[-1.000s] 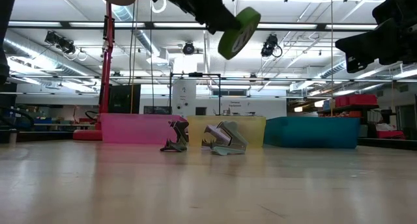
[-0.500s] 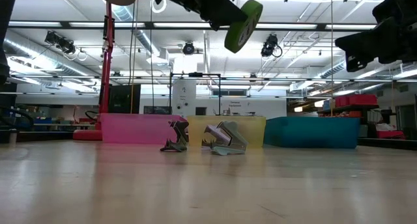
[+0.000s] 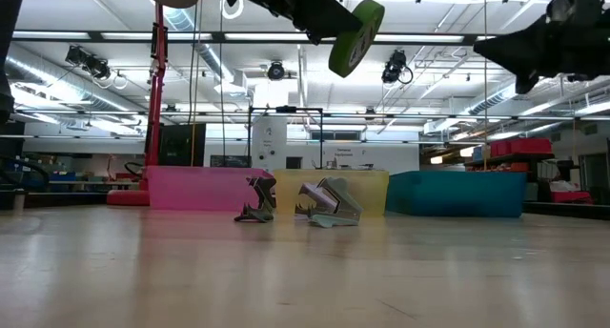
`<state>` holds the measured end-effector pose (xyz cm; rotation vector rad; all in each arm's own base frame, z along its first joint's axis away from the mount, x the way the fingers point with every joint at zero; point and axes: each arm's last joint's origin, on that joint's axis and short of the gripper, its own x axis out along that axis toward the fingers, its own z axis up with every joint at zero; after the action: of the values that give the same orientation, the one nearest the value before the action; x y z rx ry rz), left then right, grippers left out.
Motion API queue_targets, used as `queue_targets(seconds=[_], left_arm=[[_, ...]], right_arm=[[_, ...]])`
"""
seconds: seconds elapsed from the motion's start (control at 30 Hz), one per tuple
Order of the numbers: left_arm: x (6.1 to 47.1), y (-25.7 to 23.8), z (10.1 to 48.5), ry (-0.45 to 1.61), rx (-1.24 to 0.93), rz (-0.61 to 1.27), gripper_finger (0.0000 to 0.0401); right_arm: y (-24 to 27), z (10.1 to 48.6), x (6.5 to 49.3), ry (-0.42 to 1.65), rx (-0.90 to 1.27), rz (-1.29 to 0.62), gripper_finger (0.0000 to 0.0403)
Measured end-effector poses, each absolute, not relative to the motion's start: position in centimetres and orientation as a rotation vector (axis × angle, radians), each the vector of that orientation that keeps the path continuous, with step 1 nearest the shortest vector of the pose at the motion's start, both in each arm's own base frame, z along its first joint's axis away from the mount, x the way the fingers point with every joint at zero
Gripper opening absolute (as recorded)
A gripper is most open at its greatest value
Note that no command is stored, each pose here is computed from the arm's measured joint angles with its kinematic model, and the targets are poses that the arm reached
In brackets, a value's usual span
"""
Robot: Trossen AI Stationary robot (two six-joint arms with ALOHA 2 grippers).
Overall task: Pick and place Stapler, Stapler remover, tape
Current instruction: Put the green tape into the blue bin
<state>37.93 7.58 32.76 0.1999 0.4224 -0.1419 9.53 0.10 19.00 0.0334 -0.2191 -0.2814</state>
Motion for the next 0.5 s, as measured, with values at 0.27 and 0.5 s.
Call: queue_targets(seconds=[0.27,0.5], left_arm=[[37.95,7.58,32.8,0.418,0.201,-0.142,0.0098],[38.11,7.62,33.18,0.377,0.218,-0.136,0.0098]], right_arm=[[-0.27,19.84,9.17,-0.299,0.041,-0.406,0.0021],[-0.45,19.99,9.03,-0.314,0.06,-0.473,0.0071]])
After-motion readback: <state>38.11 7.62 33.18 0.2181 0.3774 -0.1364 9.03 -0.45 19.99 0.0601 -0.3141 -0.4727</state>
